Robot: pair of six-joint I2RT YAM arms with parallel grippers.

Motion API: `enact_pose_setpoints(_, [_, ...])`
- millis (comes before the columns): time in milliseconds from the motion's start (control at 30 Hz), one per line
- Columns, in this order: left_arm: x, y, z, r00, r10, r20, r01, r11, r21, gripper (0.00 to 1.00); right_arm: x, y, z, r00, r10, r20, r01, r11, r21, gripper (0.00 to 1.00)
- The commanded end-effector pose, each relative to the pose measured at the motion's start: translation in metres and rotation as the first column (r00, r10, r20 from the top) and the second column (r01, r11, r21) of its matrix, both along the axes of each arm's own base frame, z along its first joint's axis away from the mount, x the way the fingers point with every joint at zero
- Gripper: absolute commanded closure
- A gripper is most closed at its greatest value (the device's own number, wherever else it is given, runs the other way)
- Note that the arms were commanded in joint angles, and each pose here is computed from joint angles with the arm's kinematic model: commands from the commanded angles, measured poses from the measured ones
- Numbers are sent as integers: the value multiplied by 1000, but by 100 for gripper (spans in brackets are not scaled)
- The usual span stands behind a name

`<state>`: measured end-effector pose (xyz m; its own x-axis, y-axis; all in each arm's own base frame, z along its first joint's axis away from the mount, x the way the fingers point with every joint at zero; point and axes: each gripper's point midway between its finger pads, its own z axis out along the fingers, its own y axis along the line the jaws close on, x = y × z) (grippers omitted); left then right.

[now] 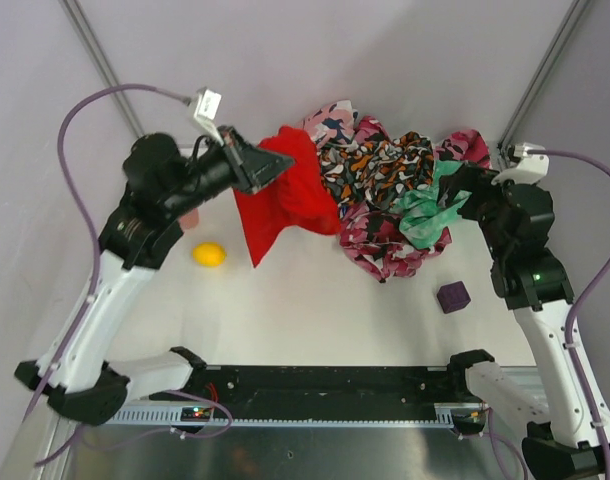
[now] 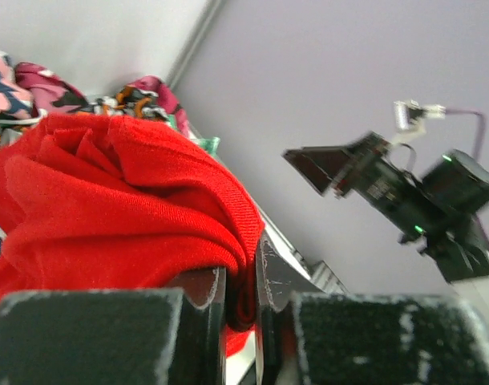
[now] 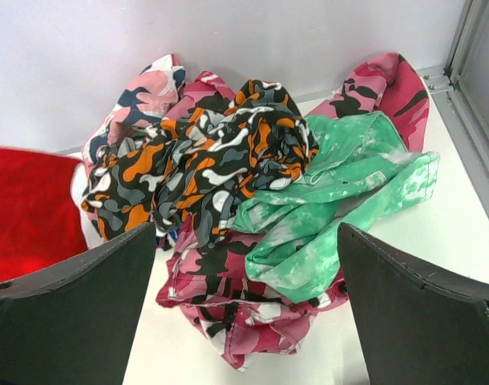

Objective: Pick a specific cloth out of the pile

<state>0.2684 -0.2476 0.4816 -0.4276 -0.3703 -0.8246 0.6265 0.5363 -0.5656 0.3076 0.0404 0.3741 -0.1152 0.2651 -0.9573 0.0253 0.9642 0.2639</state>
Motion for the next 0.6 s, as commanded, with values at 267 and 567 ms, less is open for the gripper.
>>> enact_pose_setpoints(267, [-22, 7, -75, 990, 61, -126, -59, 998, 20, 97, -27, 8, -36, 998, 32, -51, -28, 997, 73, 1])
enact_pose_setpoints(567, [2, -14, -180, 929, 103, -354, -55, 988, 143, 99, -30, 10, -88, 986, 27, -167, -17, 998, 59, 1])
